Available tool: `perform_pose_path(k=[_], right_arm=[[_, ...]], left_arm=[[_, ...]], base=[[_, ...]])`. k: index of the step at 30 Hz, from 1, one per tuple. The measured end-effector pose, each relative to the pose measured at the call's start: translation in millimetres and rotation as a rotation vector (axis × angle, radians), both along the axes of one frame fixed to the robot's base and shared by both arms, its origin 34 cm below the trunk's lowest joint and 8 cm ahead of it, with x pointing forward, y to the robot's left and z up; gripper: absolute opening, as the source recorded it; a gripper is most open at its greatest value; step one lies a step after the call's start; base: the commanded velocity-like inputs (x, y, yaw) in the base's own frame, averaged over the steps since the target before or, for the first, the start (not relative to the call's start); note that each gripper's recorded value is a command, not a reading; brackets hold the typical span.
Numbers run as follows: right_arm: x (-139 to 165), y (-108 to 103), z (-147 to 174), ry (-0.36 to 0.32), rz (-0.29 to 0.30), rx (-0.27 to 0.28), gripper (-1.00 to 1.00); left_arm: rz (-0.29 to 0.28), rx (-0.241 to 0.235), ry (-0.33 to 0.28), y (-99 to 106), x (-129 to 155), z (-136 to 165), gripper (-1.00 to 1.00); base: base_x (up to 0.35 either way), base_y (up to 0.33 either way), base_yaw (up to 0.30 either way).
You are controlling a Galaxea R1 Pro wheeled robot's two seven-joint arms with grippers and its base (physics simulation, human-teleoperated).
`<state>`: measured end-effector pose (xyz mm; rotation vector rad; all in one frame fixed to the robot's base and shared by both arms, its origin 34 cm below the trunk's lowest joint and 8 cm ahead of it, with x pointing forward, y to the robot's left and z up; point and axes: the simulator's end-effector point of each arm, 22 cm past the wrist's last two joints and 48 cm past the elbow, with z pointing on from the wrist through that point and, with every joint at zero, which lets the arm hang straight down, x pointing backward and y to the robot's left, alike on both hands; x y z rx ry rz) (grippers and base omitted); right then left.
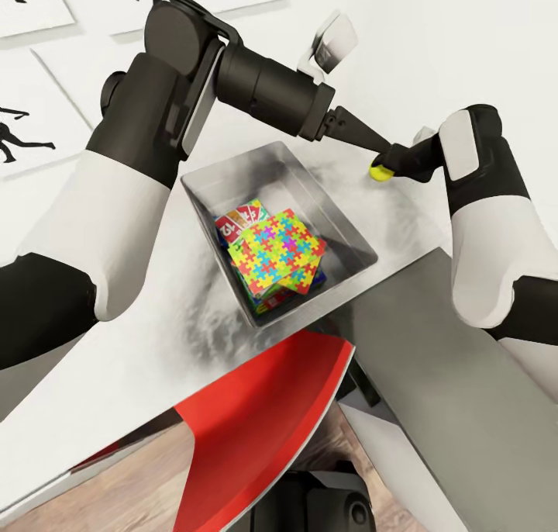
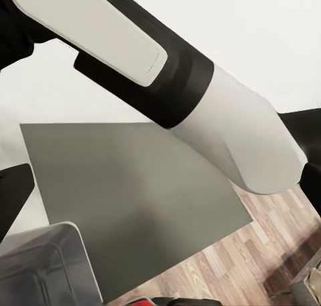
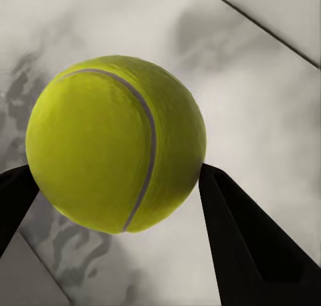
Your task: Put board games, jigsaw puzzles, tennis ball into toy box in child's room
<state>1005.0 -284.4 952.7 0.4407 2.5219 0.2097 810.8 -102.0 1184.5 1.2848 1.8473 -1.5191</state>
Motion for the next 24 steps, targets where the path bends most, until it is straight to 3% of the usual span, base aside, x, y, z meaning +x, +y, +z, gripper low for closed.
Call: perform_pose_path(k=[5,14,24], right_arm=[[3.6,1.5,17.0,-0.03,0.002,0.006,-1.0],[12.1,28.9,53.1,-0.108,0.021,0.164,-1.0],[8.9,40.0,62.8,-0.118,0.032,0.198,-1.0]], left_arm=[[0.0,0.0,-0.007,0.0,-1.7,5.4,1.0],[0.02,0.009,-0.02,10.3,2.4,12.1,1.0],[0.033,0.018,-0.031,17.6,3.2,18.5,1.0]], base=[[-0.003,0.0,0.0],[0.0,0.0,0.0],[-0.011,0.0,0.0]])
